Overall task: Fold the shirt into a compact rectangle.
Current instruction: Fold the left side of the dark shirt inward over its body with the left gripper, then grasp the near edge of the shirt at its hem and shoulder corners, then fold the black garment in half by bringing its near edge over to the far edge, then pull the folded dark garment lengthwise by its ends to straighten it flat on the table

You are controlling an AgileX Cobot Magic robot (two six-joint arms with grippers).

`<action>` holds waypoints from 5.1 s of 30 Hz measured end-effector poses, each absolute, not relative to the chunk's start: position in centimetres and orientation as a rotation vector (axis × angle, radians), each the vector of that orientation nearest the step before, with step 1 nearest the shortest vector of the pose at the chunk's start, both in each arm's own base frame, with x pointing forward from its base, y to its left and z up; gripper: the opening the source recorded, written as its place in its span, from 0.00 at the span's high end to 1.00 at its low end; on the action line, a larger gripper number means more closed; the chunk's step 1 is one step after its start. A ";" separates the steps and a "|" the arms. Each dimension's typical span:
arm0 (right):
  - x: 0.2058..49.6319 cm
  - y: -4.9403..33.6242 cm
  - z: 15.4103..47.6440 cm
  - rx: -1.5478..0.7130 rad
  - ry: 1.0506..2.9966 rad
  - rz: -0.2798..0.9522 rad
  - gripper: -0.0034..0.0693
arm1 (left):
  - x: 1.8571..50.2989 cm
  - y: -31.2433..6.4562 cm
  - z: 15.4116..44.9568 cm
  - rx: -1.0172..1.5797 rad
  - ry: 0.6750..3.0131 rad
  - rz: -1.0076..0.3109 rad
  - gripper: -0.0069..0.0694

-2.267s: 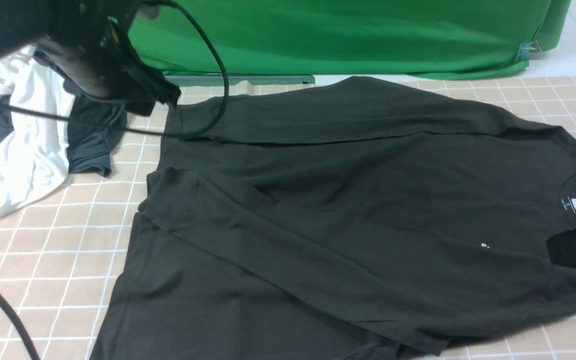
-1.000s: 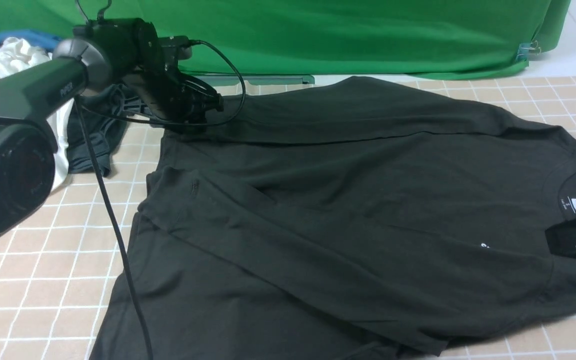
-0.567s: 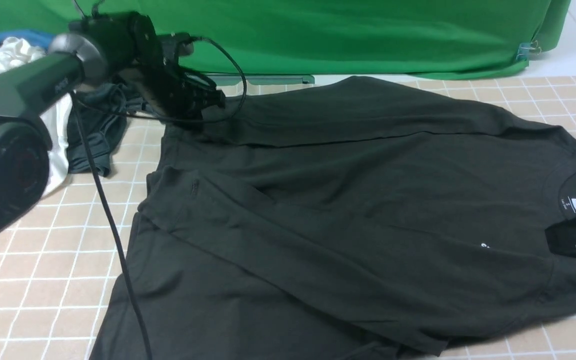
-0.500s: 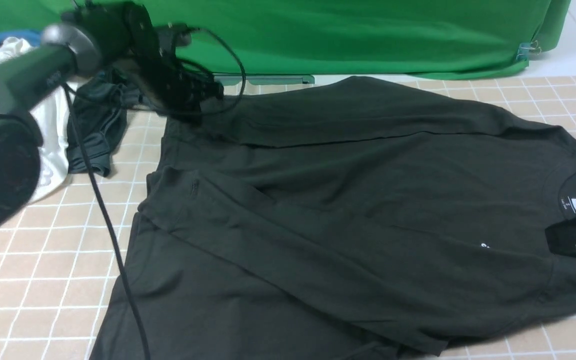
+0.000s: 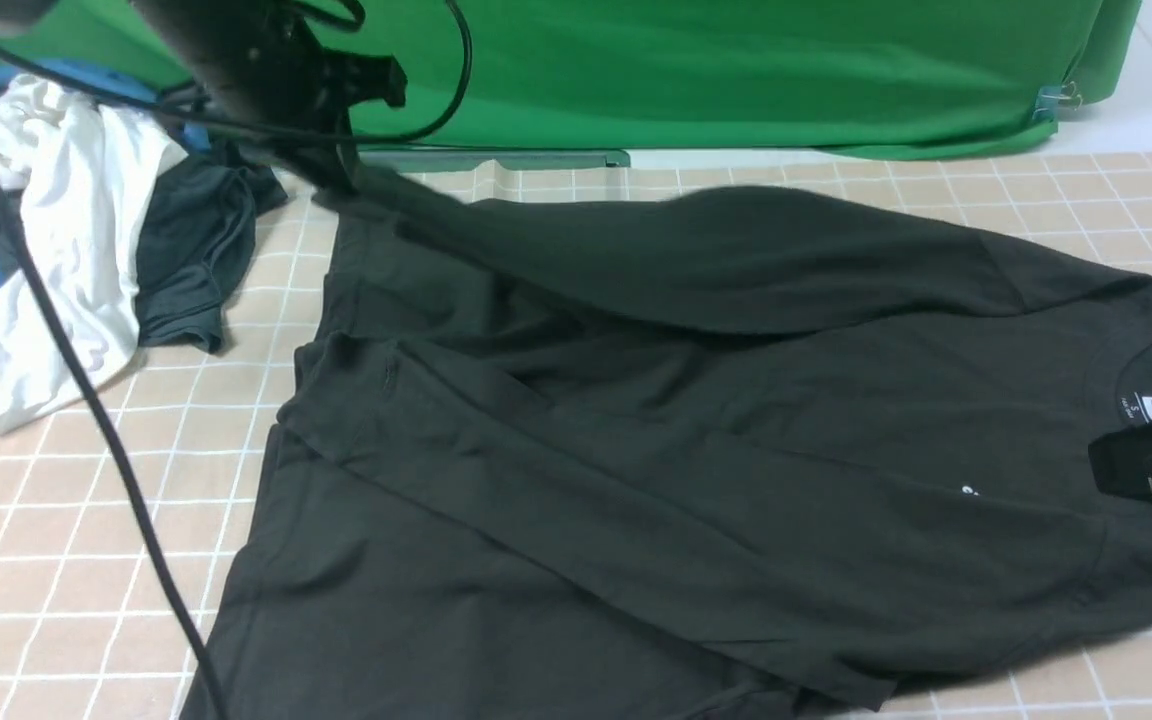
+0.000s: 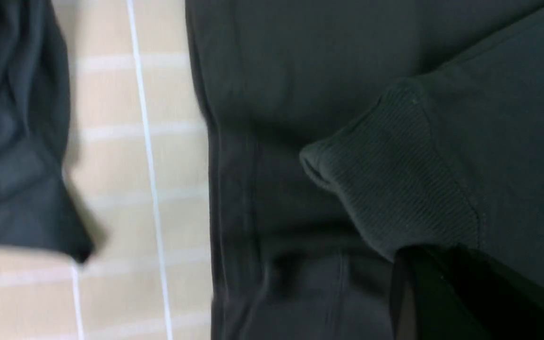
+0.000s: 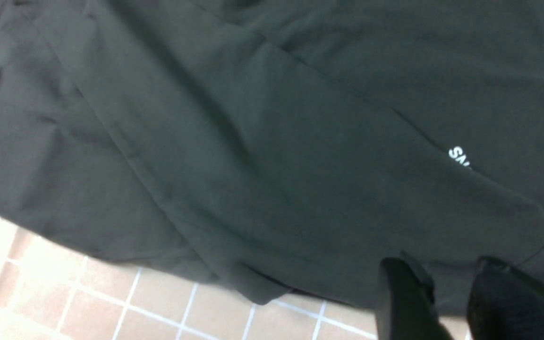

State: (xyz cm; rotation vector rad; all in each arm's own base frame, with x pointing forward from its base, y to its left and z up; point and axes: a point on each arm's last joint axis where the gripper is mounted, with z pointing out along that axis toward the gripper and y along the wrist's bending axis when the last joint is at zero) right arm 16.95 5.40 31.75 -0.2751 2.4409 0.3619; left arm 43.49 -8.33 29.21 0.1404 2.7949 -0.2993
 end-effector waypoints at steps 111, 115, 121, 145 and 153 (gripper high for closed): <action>23.1 10.8 23.4 -1.109 2.589 -0.070 0.87 | 25.9 -7.0 31.0 -0.122 2.718 -0.236 0.86; 25.8 10.7 26.0 -1.027 2.526 -0.081 0.87 | 29.1 -7.8 32.1 -0.128 2.666 -0.254 0.86; 32.5 9.0 28.1 -0.887 2.493 -0.134 0.87 | 36.0 -6.8 32.2 -0.251 2.611 -0.288 0.86; 51.9 8.1 19.6 -0.720 2.353 -0.195 0.72 | 52.9 -3.2 21.9 -0.475 2.417 -0.438 0.68; 50.1 7.4 24.4 -0.620 2.403 -0.206 0.46 | 51.1 -3.4 24.7 -0.258 2.580 -0.387 0.41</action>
